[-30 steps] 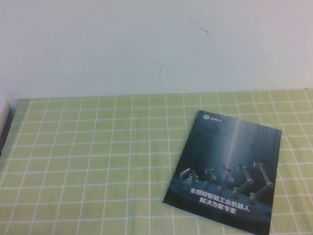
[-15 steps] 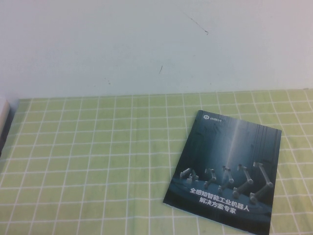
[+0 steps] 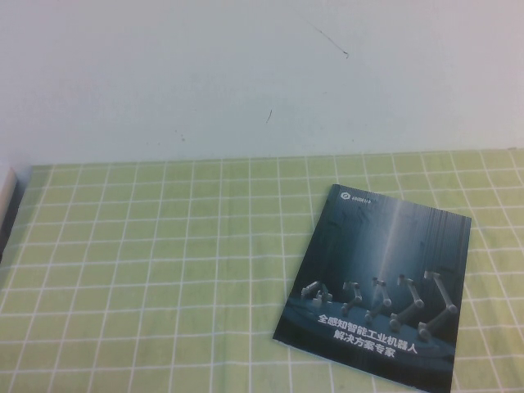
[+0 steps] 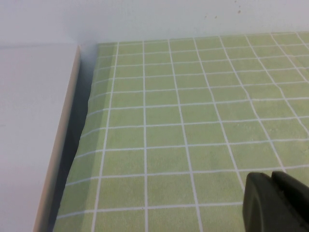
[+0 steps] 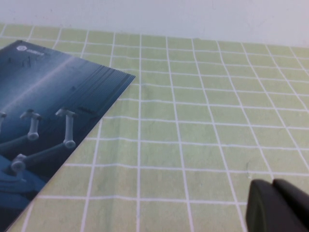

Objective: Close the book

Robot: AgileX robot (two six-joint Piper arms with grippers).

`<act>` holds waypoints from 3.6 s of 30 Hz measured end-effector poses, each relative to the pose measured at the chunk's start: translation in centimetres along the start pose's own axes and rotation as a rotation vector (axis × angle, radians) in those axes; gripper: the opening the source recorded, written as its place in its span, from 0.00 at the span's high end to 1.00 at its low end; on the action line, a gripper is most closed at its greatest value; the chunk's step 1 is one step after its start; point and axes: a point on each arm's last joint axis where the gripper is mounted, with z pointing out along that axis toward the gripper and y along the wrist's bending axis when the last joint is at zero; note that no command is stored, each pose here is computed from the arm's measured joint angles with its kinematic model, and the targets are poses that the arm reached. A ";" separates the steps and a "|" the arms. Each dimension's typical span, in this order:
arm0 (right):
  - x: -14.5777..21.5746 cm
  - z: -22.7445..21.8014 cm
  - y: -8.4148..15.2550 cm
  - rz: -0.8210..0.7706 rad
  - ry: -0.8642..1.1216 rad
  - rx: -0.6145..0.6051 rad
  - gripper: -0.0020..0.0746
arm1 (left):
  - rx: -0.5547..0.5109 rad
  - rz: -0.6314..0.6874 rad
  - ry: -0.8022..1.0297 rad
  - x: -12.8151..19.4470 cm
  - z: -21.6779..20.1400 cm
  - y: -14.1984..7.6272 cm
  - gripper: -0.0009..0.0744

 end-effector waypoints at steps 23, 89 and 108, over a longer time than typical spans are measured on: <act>0.0 0.0 0.0 0.000 -0.002 0.000 0.98 | 0.000 -0.001 0.002 0.0 0.0 0.0 0.99; 0.0 0.0 0.0 0.000 -0.003 0.000 0.98 | -0.076 -0.024 0.000 0.0 0.0 0.4 0.99; 0.0 0.0 0.0 0.000 -0.003 0.000 0.98 | -0.076 -0.024 0.000 0.0 0.0 0.4 0.99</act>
